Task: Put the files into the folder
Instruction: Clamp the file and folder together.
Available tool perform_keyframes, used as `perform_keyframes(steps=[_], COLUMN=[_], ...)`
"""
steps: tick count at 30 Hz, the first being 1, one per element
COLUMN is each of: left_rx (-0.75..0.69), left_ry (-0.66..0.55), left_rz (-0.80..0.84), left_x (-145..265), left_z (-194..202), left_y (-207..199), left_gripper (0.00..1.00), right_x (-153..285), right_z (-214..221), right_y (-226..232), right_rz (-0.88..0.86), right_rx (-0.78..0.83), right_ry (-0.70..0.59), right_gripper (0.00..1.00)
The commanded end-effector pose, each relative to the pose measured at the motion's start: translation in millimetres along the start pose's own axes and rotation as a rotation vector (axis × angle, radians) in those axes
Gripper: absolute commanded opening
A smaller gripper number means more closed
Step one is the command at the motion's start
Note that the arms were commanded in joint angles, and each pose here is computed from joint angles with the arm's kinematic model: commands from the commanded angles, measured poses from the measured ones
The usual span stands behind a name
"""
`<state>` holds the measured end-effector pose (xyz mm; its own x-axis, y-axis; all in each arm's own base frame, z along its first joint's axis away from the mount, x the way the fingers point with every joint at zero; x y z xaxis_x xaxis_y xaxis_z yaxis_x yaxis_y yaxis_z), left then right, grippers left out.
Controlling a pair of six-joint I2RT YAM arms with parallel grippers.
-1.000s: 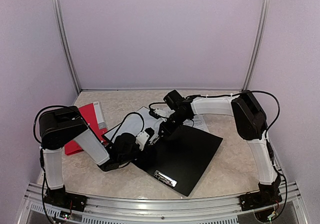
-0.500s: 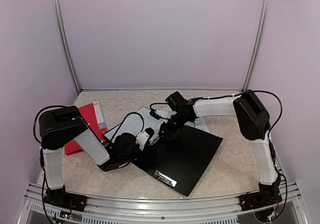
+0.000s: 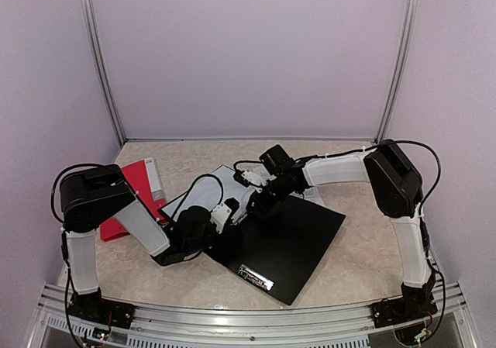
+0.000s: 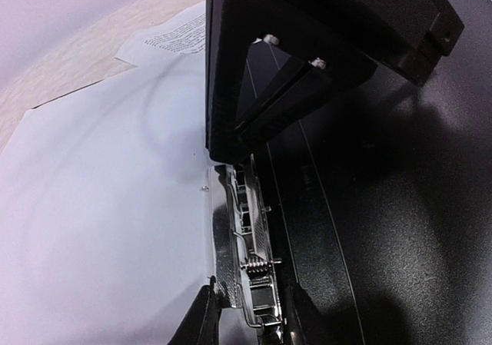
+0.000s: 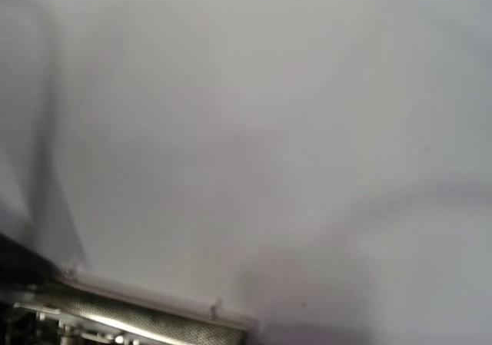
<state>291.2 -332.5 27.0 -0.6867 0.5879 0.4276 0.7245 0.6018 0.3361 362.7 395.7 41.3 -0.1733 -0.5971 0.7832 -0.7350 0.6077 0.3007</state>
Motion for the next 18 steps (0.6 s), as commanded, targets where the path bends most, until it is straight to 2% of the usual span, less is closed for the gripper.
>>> perform_keyframes(steps=[1, 9, 18], left_rx=[-0.011, -0.002, -0.002], left_ry=[0.152, 0.158, 0.169], left_rz=[0.083, 0.078, 0.078], left_x=[3.0, 2.4, 1.4], left_z=[40.6, 40.9, 42.0], left_y=[-15.1, -12.9, -12.5], left_gripper=[0.23, 0.23, 0.22], right_x=[-29.7, -19.7, -0.1], right_z=[120.9, 122.1, 97.1], right_y=[-51.1, -46.4, -33.2], right_rz=[0.191, 0.182, 0.153], right_rx=[-0.063, -0.061, -0.040], right_ry=[0.367, 0.358, 0.302], right_gripper=[0.00, 0.00, 0.00])
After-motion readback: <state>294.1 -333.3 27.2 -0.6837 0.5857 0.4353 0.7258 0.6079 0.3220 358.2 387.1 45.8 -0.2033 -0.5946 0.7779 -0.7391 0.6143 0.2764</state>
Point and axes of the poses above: each gripper's point midway between its finger pads, its own x axis back along the fingers, its own y axis along the line the jaws close on, z = x × y, the point moved 2 cm from there along x, back along the fingers, and after that the axes turned 14 degrees about -x, right-handed, at the moved point
